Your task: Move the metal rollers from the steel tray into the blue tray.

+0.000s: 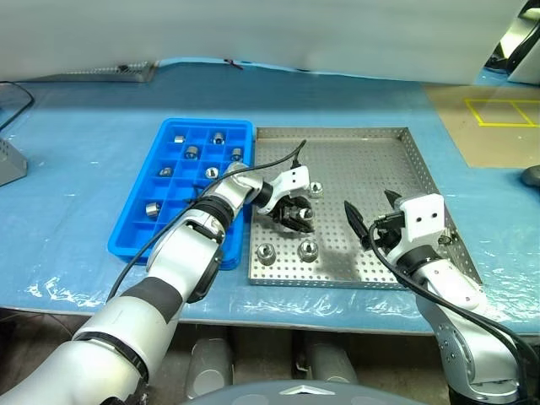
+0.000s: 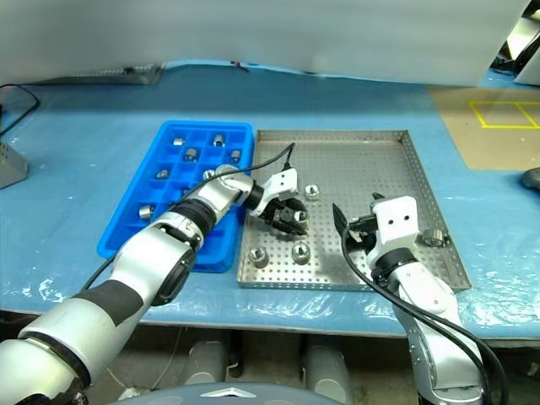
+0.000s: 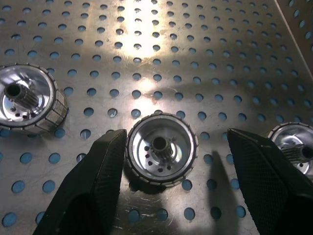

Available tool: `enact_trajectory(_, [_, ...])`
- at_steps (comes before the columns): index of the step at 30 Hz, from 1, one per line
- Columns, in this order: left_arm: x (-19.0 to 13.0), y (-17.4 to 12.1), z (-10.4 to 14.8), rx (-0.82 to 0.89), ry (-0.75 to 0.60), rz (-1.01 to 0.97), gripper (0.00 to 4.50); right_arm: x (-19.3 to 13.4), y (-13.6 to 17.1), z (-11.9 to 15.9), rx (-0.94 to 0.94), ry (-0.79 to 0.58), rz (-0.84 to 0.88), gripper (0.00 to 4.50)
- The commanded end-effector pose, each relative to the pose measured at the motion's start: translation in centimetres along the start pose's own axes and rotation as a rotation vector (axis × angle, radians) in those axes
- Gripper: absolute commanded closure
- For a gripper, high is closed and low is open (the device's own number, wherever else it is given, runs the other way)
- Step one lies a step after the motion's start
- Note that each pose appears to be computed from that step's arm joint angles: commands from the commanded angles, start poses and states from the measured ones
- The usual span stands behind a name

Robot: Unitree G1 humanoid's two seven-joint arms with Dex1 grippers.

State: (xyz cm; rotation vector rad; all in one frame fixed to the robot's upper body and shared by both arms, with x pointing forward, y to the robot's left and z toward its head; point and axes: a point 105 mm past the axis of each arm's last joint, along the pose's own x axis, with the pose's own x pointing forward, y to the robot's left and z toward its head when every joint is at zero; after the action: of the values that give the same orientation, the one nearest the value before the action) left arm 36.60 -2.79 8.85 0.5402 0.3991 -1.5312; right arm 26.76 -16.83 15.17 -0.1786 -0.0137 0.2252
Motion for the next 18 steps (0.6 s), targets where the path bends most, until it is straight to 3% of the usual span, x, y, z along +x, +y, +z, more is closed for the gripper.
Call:
enact_trajectory(1, [0.49,0.13,0.03,0.011,0.029,0.022,1.05,-0.08,0.00,0.70,-0.027,-0.022,-0.015,0.29])
enact_trajectory(9, [1.17,-0.11,0.19,0.001,0.010,0.027,1.05,-0.20,0.21,0.80,-0.033,-0.021,-0.024,0.29])
enact_trajectory(14, [0.87,0.63,0.25,0.038,0.013,0.089,2.22,-0.10,0.14,0.87,-0.037,-0.022,-0.023,0.29])
enact_trajectory(18, [0.76,0.50,0.44,0.033,-0.006,0.073,2.74,0.16,0.19,0.91,-0.038,-0.026,-0.014,0.29])
